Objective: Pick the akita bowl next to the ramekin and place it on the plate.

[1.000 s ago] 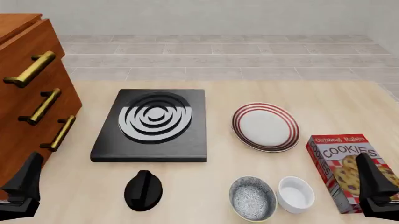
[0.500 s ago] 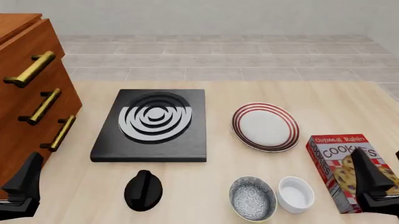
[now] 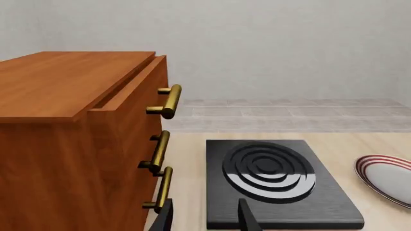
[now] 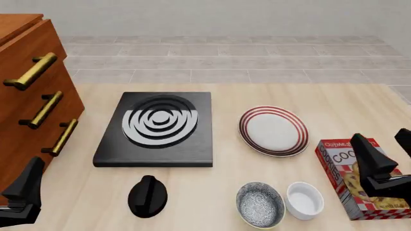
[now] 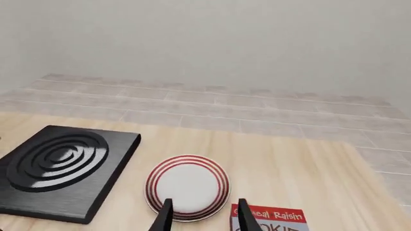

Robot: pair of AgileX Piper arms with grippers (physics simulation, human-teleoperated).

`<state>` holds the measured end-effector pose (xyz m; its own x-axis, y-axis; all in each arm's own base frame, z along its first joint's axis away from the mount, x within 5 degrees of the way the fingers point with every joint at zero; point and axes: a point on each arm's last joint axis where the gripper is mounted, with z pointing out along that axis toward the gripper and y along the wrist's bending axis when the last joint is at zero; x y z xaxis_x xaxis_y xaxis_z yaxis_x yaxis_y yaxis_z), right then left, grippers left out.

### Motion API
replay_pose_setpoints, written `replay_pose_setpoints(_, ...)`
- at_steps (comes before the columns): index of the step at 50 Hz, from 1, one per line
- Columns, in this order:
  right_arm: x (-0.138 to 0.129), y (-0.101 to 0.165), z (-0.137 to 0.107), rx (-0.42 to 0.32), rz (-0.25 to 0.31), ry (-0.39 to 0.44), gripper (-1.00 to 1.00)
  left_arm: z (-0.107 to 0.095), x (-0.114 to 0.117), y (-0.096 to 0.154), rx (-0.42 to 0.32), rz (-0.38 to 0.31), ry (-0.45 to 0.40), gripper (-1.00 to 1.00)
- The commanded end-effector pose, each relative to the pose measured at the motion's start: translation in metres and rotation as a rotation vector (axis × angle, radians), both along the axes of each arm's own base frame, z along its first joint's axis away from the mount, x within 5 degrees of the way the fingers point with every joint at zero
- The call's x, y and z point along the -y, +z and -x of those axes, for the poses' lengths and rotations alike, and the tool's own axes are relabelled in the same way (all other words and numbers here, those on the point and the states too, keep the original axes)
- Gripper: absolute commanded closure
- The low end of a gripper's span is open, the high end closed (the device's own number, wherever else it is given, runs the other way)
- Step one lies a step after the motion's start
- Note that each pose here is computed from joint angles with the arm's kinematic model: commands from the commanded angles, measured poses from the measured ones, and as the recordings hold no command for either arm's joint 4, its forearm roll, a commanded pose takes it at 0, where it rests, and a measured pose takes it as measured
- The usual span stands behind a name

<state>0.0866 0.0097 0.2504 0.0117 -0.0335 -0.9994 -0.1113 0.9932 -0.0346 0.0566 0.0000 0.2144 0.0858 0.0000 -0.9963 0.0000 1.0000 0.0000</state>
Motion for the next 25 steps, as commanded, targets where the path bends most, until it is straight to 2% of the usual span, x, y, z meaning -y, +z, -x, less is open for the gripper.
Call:
replay_pose_setpoints(1, -0.009, 0.007, -0.015, -0.043, 0.038, 0.068, -1.00, 0.000, 0.000, 0.000, 0.000, 0.000, 0.000, -1.00)
replay_pose_setpoints(10, -0.014, 0.010, -0.022, -0.064, 0.065, 0.105, -1.00, 0.000, 0.000, 0.000, 0.000, 0.000, 0.000, -1.00)
replay_pose_setpoints(16, -0.022, 0.012, -0.025, -0.074, 0.105, 0.166, -1.00, 0.000, 0.000, 0.000, 0.000, 0.000, 0.000, -1.00)
replay_pose_setpoints(25, -0.031, 0.015, -0.036, -0.111, 0.129, 0.215, -1.00, 0.000, 0.000, 0.000, 0.000, 0.000, 0.000, -1.00)
